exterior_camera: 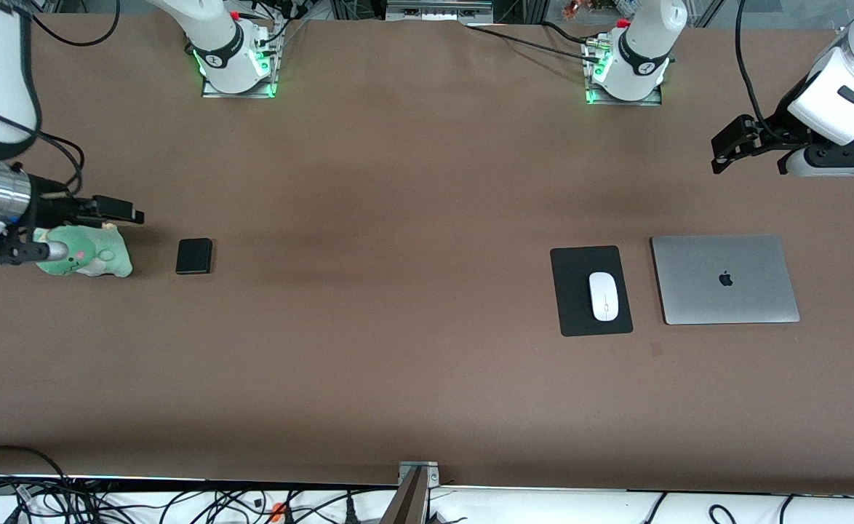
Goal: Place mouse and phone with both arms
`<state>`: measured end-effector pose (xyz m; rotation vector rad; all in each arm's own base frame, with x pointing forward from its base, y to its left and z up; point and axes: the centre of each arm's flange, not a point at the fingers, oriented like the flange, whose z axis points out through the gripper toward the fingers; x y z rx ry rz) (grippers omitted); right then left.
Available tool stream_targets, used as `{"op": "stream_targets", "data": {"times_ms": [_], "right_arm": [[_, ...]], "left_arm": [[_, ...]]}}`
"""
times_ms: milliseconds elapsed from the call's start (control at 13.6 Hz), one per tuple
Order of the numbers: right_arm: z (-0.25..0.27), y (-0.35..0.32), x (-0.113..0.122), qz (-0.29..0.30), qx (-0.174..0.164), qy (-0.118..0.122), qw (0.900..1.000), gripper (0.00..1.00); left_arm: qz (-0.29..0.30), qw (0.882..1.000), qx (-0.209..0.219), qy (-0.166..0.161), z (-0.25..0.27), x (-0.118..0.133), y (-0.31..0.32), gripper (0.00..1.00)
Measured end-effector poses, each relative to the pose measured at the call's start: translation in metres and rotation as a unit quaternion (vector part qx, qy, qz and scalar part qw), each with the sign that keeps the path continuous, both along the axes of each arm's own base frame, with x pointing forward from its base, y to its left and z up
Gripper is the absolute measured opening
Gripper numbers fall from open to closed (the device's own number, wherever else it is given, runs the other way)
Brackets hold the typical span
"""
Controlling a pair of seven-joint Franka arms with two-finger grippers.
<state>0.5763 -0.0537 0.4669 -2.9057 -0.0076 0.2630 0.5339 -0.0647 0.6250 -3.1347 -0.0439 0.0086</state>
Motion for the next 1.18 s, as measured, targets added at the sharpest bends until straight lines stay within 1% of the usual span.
{"op": "stream_targets", "data": {"times_ms": [221, 442, 589, 884, 1032, 1179], "right_arm": [[0.054, 0.006, -0.019, -0.005, -0.020, 0.003, 1.000, 1.00], [0.096, 0.005, -0.027, -0.010, -0.039, -0.006, 0.999, 1.00], [0.109, 0.001, -0.032, -0.011, -0.053, -0.011, 0.998, 1.00], [0.129, 0.007, -0.046, -0.012, -0.084, -0.008, 0.996, 1.00], [0.142, 0.009, -0.050, -0.011, -0.094, -0.018, 0.995, 1.00], [0.154, 0.010, -0.053, -0.011, -0.096, -0.029, 0.995, 1.00]], "left_arm": [[0.001, 1.000, 0.000, 0.000, 0.000, 0.000, 0.001, 1.00], [0.001, 1.000, 0.000, 0.001, -0.001, 0.000, 0.001, 1.00], [0.001, 1.000, 0.000, 0.001, -0.001, 0.000, 0.001, 1.00], [0.001, 1.000, 0.000, 0.001, -0.001, 0.000, 0.001, 1.00], [0.000, 1.000, 0.000, 0.004, -0.001, 0.000, 0.000, 1.00], [0.000, 1.000, 0.000, 0.004, -0.001, 0.000, 0.000, 1.00]]}}
